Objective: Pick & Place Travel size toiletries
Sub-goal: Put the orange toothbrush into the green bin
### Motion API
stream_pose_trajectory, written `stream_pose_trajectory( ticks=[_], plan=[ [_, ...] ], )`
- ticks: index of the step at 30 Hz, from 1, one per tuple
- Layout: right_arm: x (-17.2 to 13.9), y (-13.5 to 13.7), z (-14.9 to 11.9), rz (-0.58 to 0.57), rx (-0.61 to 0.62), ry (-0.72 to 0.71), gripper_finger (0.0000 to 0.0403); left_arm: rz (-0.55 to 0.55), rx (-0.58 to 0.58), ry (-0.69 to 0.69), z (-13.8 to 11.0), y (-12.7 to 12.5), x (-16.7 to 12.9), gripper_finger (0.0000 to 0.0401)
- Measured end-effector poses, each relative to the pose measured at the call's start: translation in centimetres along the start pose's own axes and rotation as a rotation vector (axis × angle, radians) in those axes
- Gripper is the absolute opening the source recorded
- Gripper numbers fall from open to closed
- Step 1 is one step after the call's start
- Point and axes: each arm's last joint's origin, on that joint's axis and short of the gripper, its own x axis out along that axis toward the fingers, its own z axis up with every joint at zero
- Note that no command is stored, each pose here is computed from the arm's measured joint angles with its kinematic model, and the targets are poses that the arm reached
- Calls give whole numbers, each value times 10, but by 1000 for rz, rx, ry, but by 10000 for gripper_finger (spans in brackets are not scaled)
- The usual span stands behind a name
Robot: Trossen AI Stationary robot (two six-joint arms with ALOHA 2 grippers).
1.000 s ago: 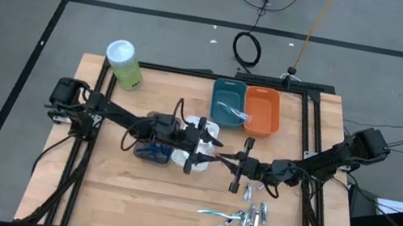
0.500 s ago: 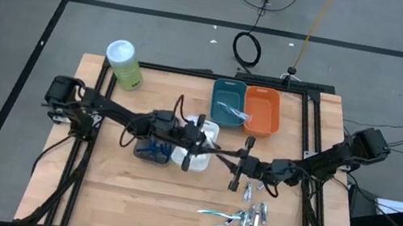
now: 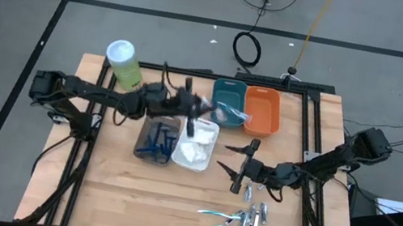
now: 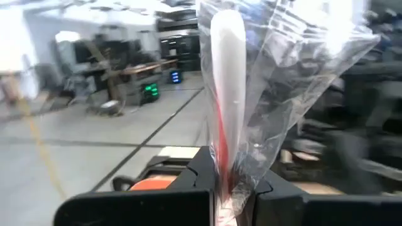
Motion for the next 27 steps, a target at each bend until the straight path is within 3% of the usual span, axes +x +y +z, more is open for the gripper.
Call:
stream_pose_trajectory(
  ticks=[8,15,22,27],
  plan=[
    [-12,2,20,35,-4,-59,235,55,-204,102,-46,57,25,12],
    [-15,4,23,49,-24,-57,220,28,-237,249,-77,67,59,12],
    [-15,5,19,59,-34,-28,217,216,-181,351,-77,75,63,115],
    [-15,5,19,61,-32,-24,217,185,-194,371,-78,76,62,192]
  ],
)
